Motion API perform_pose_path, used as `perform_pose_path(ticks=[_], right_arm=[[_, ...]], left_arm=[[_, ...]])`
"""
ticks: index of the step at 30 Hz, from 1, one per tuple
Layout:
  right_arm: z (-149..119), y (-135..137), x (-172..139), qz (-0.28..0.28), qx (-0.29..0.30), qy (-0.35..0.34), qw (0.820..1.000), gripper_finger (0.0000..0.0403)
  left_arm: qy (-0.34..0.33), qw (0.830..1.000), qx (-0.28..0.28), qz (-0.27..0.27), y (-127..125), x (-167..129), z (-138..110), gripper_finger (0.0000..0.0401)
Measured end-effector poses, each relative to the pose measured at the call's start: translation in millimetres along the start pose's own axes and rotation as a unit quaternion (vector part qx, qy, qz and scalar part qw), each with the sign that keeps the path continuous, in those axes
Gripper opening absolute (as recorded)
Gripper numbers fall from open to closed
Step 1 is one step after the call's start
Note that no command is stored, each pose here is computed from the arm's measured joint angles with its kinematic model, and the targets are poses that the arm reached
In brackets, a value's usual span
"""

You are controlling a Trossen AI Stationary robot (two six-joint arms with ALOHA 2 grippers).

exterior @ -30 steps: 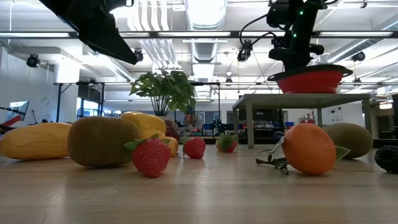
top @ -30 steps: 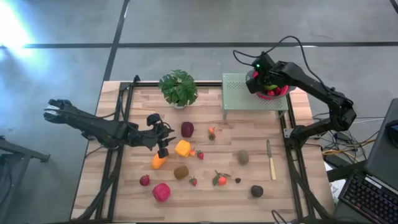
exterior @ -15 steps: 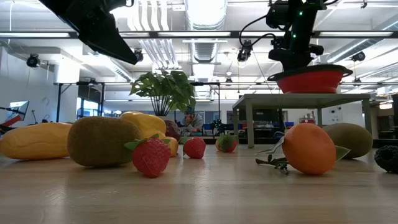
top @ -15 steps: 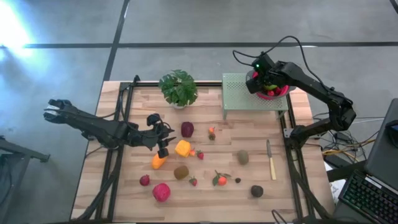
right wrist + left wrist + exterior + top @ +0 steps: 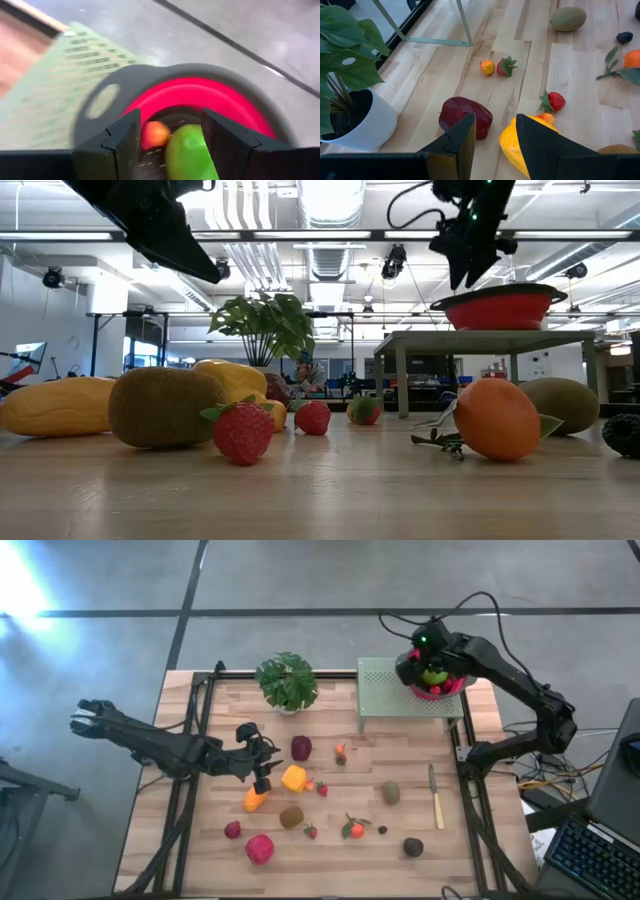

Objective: Pick & Place Fruit
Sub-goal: Put the blackberry into the red strainer bowl on the shelf

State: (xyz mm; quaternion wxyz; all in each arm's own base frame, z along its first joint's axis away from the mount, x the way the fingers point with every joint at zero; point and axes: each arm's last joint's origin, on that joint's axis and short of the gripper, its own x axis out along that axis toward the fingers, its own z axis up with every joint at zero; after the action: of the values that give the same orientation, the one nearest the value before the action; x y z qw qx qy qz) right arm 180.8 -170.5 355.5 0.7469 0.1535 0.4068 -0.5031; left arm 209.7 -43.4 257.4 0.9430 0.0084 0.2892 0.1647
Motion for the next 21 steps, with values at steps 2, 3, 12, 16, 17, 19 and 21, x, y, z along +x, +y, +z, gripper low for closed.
perform_pose_path(ticks=[2, 3, 12, 16, 17, 19, 21], right_arm=[[-1.7, 2.7, -5.2, 0.023, -0.004, -0.002, 1.000, 0.0191], [-2.7, 4.7, -7.8, 0.032, -0.007, -0.005, 0.999, 0.0187], [-17.8, 31.8, -26.7, 0.077, -0.075, 0.005, 0.994, 0.0167], [-24.4, 46.5, -34.7, 0.098, -0.096, 0.004, 0.990, 0.0164], [-26.1, 50.3, -37.0, 0.104, -0.099, 0.003, 0.990, 0.0166], [-29.3, 57.3, -41.3, 0.116, -0.111, 0.000, 0.987, 0.0170], [-33.1, 64.5, -45.9, 0.127, -0.117, -0.002, 0.985, 0.0176]], left_arm=[[0.000, 1.000, 0.000, 0.000, 0.0, 0.0, 0.1, 0.0147], [0.000, 1.000, 0.000, 0.000, 0.0, 0.0, -0.1, 0.0147], [0.000, 1.000, 0.000, 0.000, 0.0, 0.0, 0.0, 0.0147], [0.000, 1.000, 0.000, 0.000, 0.0, 0.0, 0.0, 0.0147], [0.000, 1.000, 0.000, 0.000, 0.0, 0.0, 0.0, 0.0147], [0.000, 1.000, 0.000, 0.000, 0.0, 0.0, 0.0, 0.0147], [0.000, 1.000, 0.000, 0.000, 0.0, 0.0, 0.1, 0.0147]])
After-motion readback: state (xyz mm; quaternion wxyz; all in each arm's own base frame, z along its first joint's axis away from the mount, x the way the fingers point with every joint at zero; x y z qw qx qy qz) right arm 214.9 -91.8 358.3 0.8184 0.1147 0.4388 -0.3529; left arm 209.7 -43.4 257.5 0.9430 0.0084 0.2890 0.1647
